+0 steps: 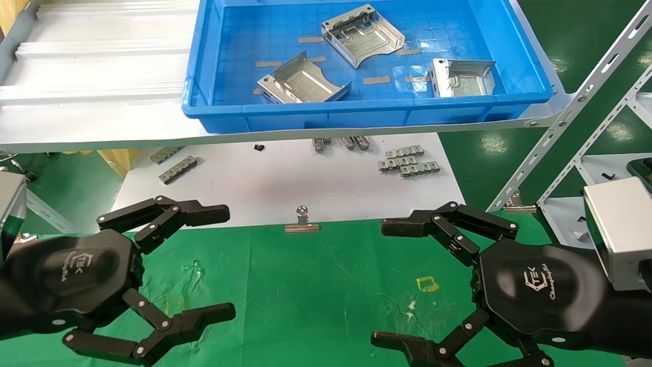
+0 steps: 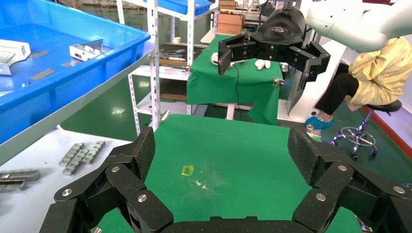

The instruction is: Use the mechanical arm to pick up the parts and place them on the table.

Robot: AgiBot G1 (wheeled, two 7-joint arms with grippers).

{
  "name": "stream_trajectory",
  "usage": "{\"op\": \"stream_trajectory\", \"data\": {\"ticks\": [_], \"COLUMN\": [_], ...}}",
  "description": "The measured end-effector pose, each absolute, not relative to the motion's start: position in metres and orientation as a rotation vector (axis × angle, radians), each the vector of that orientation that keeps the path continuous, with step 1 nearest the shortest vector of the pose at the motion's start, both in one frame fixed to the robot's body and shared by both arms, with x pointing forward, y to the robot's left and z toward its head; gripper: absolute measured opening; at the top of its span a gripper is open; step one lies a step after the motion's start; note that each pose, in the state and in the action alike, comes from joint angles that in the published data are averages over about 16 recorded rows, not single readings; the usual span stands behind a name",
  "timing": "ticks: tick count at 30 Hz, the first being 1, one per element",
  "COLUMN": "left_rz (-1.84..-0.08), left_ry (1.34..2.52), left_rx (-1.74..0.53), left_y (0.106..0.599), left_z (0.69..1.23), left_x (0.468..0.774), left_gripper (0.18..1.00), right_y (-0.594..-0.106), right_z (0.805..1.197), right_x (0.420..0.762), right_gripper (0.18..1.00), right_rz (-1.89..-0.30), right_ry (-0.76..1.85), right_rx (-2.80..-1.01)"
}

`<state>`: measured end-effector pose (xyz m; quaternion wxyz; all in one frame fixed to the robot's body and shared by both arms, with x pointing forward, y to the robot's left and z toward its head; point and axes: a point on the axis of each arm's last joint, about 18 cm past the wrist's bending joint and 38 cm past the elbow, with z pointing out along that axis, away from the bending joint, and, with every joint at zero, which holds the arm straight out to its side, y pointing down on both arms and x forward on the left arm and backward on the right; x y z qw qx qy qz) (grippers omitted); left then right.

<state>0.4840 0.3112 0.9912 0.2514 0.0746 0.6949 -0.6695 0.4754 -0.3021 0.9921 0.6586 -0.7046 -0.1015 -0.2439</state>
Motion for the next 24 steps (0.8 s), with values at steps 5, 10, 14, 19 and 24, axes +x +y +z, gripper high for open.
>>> {"op": "stream_trajectory", "data": {"ticks": [5, 10, 14, 19, 24], "left_rz": [-1.822, -1.822, -1.822, -1.822, -1.822], "left_ry": [1.891, 1.891, 1.891, 1.891, 1.891], "left_rx": [0.203, 0.203, 0.203, 0.203, 0.203], "left_y": [0.3112, 0.3112, 0.3112, 0.3112, 0.3112], "left_z": [0.9912, 0.9912, 0.9912, 0.9912, 0.9912], "left_x": [0.4840, 0.4840, 0.4840, 0.4840, 0.4840], "left_gripper": [0.992, 0.976, 0.948, 0.885, 0.801], "right_y": [-0.3021, -0.3021, -0.3021, -0.3021, -0.3021], "right_z": [0.9921, 0.9921, 0.9921, 0.9921, 0.9943], "right_x": [0.4754, 0.4754, 0.4754, 0.4754, 0.4778], "right_gripper": [1.001, 1.001, 1.001, 1.001, 1.001], "right_rz": [-0.552, -0.552, -0.552, -0.552, -0.562], "right_ry": [-0.230, -0.230, -0.230, -0.230, -0.225], "right_rx": [-1.595, -1.595, -1.595, -1.595, -1.589]}}
